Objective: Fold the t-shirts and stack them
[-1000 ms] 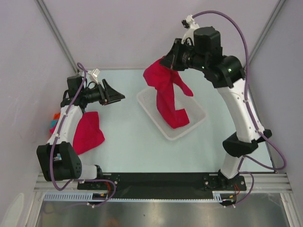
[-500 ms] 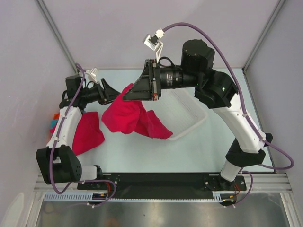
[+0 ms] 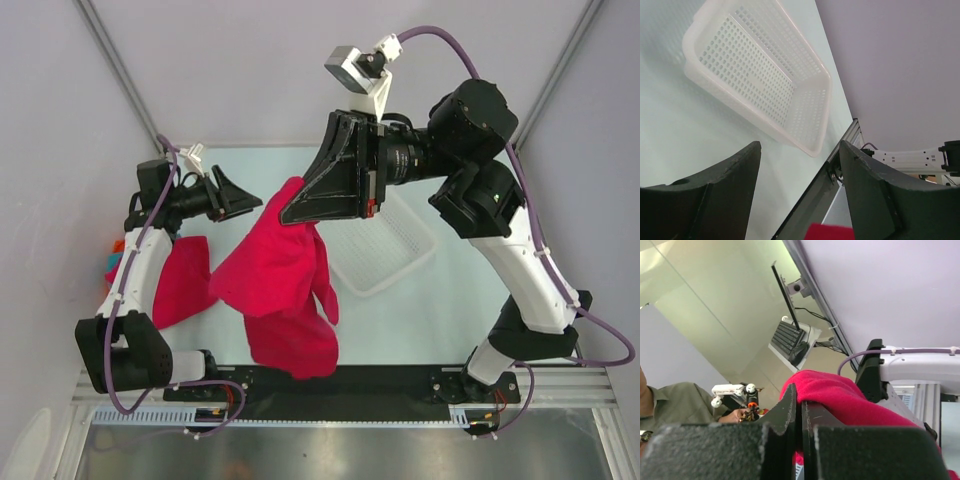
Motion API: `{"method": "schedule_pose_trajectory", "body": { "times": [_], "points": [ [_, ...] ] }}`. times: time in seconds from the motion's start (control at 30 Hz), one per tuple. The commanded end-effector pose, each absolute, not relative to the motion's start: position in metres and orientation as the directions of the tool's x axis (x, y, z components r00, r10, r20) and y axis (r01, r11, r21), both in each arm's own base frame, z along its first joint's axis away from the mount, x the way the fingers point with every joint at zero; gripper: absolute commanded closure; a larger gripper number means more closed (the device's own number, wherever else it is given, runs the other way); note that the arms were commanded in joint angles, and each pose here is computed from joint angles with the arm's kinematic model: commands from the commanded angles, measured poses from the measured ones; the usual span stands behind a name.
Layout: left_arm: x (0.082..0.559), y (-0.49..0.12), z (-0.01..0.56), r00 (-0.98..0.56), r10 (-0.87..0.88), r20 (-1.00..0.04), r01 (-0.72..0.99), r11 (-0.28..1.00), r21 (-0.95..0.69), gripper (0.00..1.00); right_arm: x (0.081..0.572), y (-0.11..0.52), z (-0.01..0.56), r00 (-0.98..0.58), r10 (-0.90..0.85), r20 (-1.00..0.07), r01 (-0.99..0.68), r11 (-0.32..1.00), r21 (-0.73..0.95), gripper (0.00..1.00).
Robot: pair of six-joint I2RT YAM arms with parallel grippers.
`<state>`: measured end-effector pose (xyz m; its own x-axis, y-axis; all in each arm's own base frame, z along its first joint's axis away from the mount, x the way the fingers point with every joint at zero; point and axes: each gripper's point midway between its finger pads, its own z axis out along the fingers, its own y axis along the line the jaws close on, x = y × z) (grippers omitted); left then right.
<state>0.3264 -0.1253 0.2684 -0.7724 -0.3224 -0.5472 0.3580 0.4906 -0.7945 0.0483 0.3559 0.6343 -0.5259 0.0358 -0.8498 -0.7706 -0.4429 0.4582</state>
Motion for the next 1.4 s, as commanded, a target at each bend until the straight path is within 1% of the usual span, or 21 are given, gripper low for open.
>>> {"method": "schedule_pose_trajectory", "body": {
  "times": [0.0,0.03,0.13,0.3,0.43,0.5,0.6,0.67,0.8,0.9,0.93,1.03,1.07,1.17,1.27,1.37],
  "points": [
    [0.324,-0.123,0.284,-0.734,-0.328,-0.595,0.403,0.495,-0.77,0.31,0.082,0.365,0.614,-0.54,0.028,-0.841,-0.791,-0.359,0.496,1.0],
    [0.324,-0.123,0.283,-0.735,-0.33,-0.593,0.4,0.495,-0.771,0.3,0.101,0.371,0.598,-0.55,0.022,-0.835,-0.8,-0.301,0.519,1.0],
    [0.323,-0.122,0.281,-0.735,-0.329,-0.592,0.399,0.496,-0.771,0.31,0.129,0.382,0.563,-0.595,-0.01,-0.804,-0.787,-0.198,0.585,1.0],
    [0.324,-0.119,0.282,-0.736,-0.332,-0.59,0.398,0.492,-0.774,0.31,0.165,0.39,0.538,-0.59,-0.01,-0.807,-0.804,-0.073,0.59,1.0],
    [0.326,-0.115,0.287,-0.726,-0.339,-0.598,0.405,0.493,-0.77,0.31,0.189,0.391,0.537,-0.59,-0.007,-0.808,-0.807,-0.022,0.59,1.0],
    [0.327,-0.112,0.289,-0.72,-0.344,-0.603,0.405,0.496,-0.768,0.31,0.201,0.383,0.546,-0.583,0.02,-0.812,-0.812,-0.004,0.583,1.0],
    [0.328,-0.109,0.29,-0.719,-0.35,-0.601,0.402,0.497,-0.769,0.31,0.211,0.371,0.559,-0.579,0.055,-0.814,-0.815,-0.027,0.578,1.0],
    [0.328,-0.109,0.289,-0.72,-0.35,-0.599,0.4,0.496,-0.771,0.3,0.213,0.368,0.565,-0.58,0.073,-0.811,-0.814,-0.042,0.579,1.0],
    [0.328,-0.109,0.287,-0.72,-0.352,-0.598,0.396,0.499,-0.77,0.3,0.219,0.373,0.537,-0.615,0.028,-0.788,-0.789,-0.003,0.615,1.0],
    [0.328,-0.108,0.285,-0.719,-0.357,-0.597,0.389,0.505,-0.771,0.3,0.223,0.381,0.5,-0.645,-0.023,-0.764,-0.763,0.067,0.642,1.0],
    [0.328,-0.108,0.284,-0.72,-0.359,-0.595,0.386,0.506,-0.772,0.31,0.223,0.384,0.478,-0.673,-0.055,-0.738,-0.739,0.096,0.667,1.0],
    [0.33,-0.105,0.283,-0.711,-0.376,-0.594,0.366,0.524,-0.769,0.31,0.214,0.395,0.444,-0.695,-0.112,-0.711,-0.719,0.128,0.683,1.0],
    [0.33,-0.103,0.283,-0.709,-0.387,-0.59,0.354,0.527,-0.772,0.31,0.208,0.399,0.422,-0.713,-0.147,-0.685,-0.701,0.149,0.697,1.0],
    [0.334,-0.095,0.283,-0.688,-0.431,-0.584,0.31,0.552,-0.774,0.3,0.201,0.404,0.387,-0.74,-0.179,-0.648,-0.673,0.199,0.713,1.0],
    [0.338,-0.082,0.284,-0.656,-0.485,-0.579,0.255,0.579,-0.774,0.31,0.197,0.406,0.368,-0.758,-0.189,-0.624,-0.652,0.217,0.727,1.0],
    [0.338,-0.076,0.286,-0.638,-0.512,-0.575,0.23,0.586,-0.777,0.3,0.196,0.407,0.364,-0.764,-0.185,-0.619,-0.646,0.217,0.732,1.0]
  ]
}}
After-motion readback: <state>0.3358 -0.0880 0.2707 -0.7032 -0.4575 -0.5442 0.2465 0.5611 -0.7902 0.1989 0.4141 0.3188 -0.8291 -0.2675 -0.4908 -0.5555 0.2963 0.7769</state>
